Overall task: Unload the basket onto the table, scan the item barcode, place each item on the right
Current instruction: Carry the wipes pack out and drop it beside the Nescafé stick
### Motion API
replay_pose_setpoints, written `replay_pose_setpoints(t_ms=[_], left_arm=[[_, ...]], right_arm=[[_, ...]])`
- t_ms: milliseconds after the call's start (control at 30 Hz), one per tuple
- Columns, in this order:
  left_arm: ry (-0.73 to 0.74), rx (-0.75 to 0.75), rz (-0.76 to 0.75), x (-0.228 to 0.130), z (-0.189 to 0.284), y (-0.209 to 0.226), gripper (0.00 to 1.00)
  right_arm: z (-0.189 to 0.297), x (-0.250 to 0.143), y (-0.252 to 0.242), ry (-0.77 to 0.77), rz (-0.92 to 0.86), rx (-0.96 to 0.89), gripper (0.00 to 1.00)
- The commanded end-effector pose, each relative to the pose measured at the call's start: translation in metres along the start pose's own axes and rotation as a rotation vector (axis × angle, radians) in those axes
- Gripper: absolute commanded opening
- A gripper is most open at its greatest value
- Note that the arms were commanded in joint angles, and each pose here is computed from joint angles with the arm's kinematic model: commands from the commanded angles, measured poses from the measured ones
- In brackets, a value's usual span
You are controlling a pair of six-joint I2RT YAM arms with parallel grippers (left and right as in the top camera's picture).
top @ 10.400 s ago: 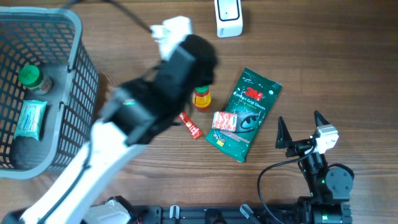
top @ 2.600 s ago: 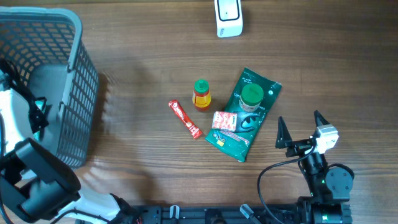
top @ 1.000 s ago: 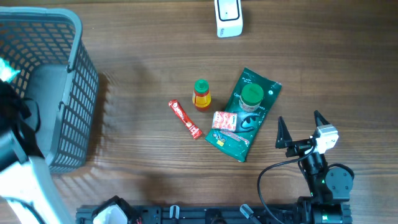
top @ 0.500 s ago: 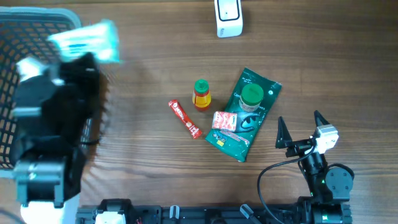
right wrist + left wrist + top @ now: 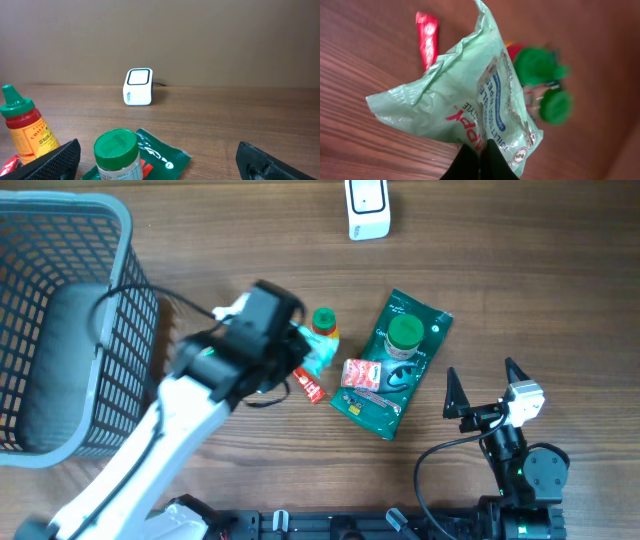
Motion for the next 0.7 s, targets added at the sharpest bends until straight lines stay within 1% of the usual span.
replay_pose_setpoints(t_ms=[0, 100, 233, 300, 367, 433, 567, 667], left_arm=[[0.013, 0.119, -0.059, -0.013, -0.034, 0.004, 0.04], [0.017, 0.187, -0.076, -0.019, -0.054, 0.007, 0.04], [-0.049, 0.260, -0.048, -0.021, -0.074, 0.015, 0.04], [-0.058, 0.271, -0.045, -0.023, -0.082, 0.019, 0.04], [-0.057, 0.251, -0.050, -0.026, -0.090, 0.019, 0.04], [-0.060, 0.198, -0.037, -0.028, -0.100, 0.017, 0.04], [-0.067, 0.087, 0.045, -0.032, -0.114, 0.009, 0.04], [-0.070, 0.071, 0.108, -0.032, -0.116, 0.007, 0.04]], right_arm=[[0.000, 0.002, 0.000, -0.012, 0.012, -0.004, 1.00], [0.000, 0.002, 0.000, -0.012, 0.012, -0.004, 1.00], [0.000, 0.002, 0.000, -0.012, 0.012, -0.004, 1.00], [0.000, 0.002, 0.000, -0.012, 0.012, -0.004, 1.00], [0.000, 0.002, 0.000, -0.012, 0.012, -0.004, 1.00], [0.000, 0.002, 0.000, -0.012, 0.012, -0.004, 1.00], [0.000, 0.002, 0.000, -0.012, 0.012, -0.004, 1.00], [0.000, 0.002, 0.000, -0.012, 0.012, -0.004, 1.00]])
Point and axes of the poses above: each gripper's point midway between its finger pads, its own z axis back along the fingers, its own y axis along the line the jaws close on, x = y × z, the point moved 7 cm from there along z, back along the fingers, and after that the axes turned 12 degrees about z, right-handed, at the moved point
